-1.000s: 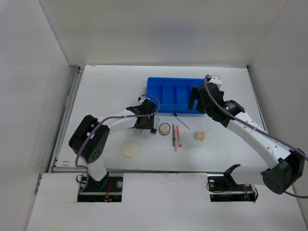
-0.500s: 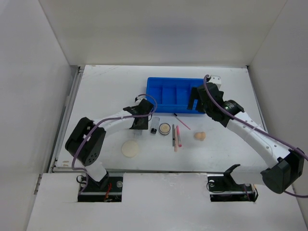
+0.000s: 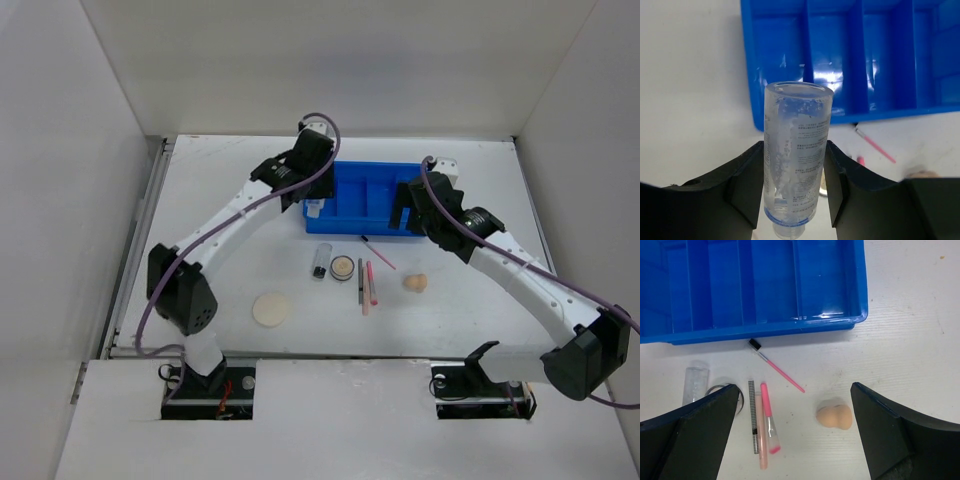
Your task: Organize the makeup
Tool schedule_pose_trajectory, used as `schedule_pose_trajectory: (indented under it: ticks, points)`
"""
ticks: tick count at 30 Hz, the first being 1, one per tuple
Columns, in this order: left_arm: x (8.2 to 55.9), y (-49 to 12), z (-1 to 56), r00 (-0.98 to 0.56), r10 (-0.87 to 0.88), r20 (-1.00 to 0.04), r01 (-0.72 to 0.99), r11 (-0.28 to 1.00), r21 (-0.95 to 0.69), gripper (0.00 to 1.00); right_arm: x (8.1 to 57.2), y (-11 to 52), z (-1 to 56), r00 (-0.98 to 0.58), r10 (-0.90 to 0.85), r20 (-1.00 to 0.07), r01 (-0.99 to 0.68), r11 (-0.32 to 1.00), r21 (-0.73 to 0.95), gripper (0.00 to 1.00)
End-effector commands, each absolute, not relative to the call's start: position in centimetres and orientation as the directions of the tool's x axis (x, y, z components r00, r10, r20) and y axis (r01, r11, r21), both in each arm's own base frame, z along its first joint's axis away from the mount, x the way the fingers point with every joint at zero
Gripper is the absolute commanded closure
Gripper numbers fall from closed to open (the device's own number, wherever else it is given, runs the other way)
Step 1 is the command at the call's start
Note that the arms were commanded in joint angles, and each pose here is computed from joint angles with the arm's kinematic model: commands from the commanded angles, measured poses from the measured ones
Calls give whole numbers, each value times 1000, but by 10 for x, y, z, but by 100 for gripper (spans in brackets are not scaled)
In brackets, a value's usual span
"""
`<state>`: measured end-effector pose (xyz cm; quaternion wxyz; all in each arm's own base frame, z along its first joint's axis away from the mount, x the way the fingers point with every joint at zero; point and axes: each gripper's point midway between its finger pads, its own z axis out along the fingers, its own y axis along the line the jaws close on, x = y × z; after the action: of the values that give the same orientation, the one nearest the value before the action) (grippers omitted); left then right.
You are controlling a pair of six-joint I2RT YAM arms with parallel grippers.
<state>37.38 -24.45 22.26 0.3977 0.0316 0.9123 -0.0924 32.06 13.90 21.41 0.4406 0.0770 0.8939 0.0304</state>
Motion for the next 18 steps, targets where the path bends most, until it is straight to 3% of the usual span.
schedule_pose_trajectory:
  ticks: [1, 8, 18]
  points:
    - [396, -265, 217, -703, 47, -710, 180, 977, -114, 100, 319, 138, 233, -566, 183, -804, 111, 983, 145, 0]
    - [459, -285, 192, -716, 26, -698, 137, 985, -103, 100, 303, 123, 240, -559, 195, -806, 143, 980, 138, 0]
    - [488, -273, 151, -744, -39, -667, 45, 993, -108, 100, 296, 119, 238, -562, 201, -802, 149, 979, 141, 0]
